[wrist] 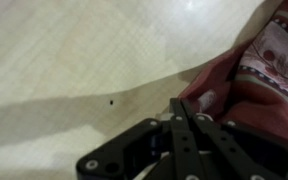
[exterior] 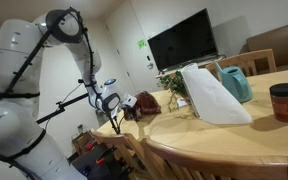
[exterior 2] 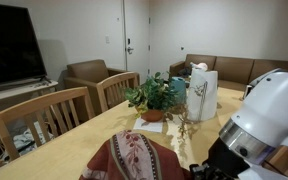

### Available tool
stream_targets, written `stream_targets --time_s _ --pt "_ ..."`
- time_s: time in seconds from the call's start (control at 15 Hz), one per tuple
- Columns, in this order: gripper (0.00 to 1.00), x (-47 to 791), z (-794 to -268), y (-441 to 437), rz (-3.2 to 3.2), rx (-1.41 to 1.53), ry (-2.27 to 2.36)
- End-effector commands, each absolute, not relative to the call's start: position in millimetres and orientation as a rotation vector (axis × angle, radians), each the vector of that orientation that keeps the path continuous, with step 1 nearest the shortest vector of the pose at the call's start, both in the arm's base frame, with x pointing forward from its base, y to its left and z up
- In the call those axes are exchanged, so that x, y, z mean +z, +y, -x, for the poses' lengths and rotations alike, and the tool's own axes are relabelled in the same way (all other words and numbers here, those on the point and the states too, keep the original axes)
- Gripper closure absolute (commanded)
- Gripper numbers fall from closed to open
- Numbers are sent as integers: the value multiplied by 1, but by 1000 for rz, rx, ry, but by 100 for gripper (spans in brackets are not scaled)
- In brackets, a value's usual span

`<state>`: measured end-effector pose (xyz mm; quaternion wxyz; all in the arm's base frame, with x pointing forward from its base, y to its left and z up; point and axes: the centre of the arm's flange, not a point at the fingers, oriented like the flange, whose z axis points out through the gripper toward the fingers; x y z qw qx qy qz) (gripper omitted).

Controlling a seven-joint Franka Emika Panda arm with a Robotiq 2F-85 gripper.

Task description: Place the towel over the white container on the left

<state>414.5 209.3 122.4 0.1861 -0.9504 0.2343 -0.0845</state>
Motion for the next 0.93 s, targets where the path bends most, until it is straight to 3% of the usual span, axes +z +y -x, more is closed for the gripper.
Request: stream_targets --time_s 0.0,0.73,0.8,0.87 --pt "99 107 -419 218 2730 -120 611" --pt "99 98 -422 247 2764 41 238" --pt "72 97 -424 248 2754 52 220" --pt "71 98 -423 247 2755 50 205"
